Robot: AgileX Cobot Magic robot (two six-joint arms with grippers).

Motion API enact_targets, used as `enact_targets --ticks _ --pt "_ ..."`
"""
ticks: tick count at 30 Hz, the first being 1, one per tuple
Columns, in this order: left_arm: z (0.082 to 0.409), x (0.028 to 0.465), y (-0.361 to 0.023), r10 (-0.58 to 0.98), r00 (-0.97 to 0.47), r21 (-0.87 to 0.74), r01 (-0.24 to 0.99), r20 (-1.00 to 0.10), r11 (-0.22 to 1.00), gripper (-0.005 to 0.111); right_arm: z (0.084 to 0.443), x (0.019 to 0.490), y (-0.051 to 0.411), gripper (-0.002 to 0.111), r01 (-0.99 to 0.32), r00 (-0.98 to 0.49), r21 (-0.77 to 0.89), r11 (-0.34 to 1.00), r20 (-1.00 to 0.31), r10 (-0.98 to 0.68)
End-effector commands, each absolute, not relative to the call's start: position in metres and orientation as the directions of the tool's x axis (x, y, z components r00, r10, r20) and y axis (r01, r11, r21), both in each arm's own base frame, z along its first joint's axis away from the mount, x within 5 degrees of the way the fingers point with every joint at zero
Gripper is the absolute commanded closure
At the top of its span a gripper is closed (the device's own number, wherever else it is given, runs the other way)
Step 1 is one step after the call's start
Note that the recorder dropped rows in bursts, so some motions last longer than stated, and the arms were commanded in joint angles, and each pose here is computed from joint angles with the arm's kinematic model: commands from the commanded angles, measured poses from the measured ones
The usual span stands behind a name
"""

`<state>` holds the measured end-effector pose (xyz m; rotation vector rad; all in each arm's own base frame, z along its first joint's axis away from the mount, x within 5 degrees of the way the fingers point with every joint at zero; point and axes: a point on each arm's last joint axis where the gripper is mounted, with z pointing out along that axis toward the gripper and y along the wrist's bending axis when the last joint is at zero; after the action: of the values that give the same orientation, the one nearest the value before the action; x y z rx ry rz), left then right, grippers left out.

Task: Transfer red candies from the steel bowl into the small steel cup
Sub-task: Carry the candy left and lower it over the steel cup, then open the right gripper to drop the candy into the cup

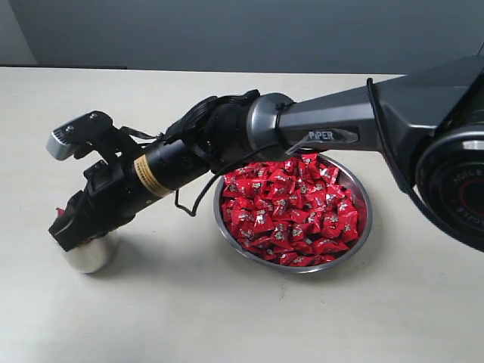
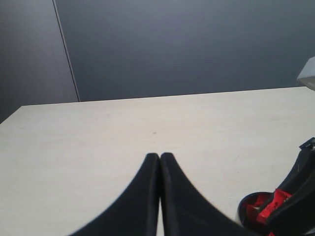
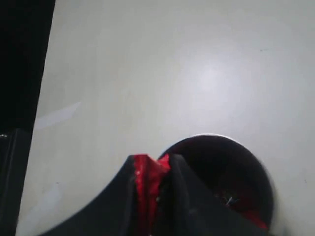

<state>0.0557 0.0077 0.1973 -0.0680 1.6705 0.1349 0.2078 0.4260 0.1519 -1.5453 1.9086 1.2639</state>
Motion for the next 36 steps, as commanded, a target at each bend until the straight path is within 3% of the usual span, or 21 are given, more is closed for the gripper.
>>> enact_targets --ticks 1,14,25,32,36 --pt "0.197 0.056 0.008 0.036 -0.099 0.048 -0.125 -0.994 0.991 0.106 0.159 0.215 0.433 0.109 -0.919 -0.327 0.393 -0.003 -0.77 -0.548" --pt "0.197 0.056 0.008 0.036 -0.098 0.048 -0.125 -0.995 0.991 0.106 0.157 0.225 0.438 0.109 -0.915 -0.378 0.394 0.087 -0.762 -0.526" --pt "0.197 0.056 0.008 0.036 -0.098 0.048 -0.125 -0.995 0.991 0.106 0.158 0.225 0.435 0.109 -0.897 -0.401 0.438 0.063 -0.746 -0.532" --pt "0.197 0.056 0.008 0.036 -0.098 0.048 -0.125 -0.995 0.991 0.106 0.159 0.233 0.428 0.077 -0.871 -0.44 0.488 0.058 -0.724 -0.531" --pt "0.197 0.056 0.008 0.036 -0.098 0.048 -0.125 -0.995 0.991 0.106 0.159 0.232 0.428 0.077 -0.871 -0.439 0.488 0.055 -0.724 -0.532"
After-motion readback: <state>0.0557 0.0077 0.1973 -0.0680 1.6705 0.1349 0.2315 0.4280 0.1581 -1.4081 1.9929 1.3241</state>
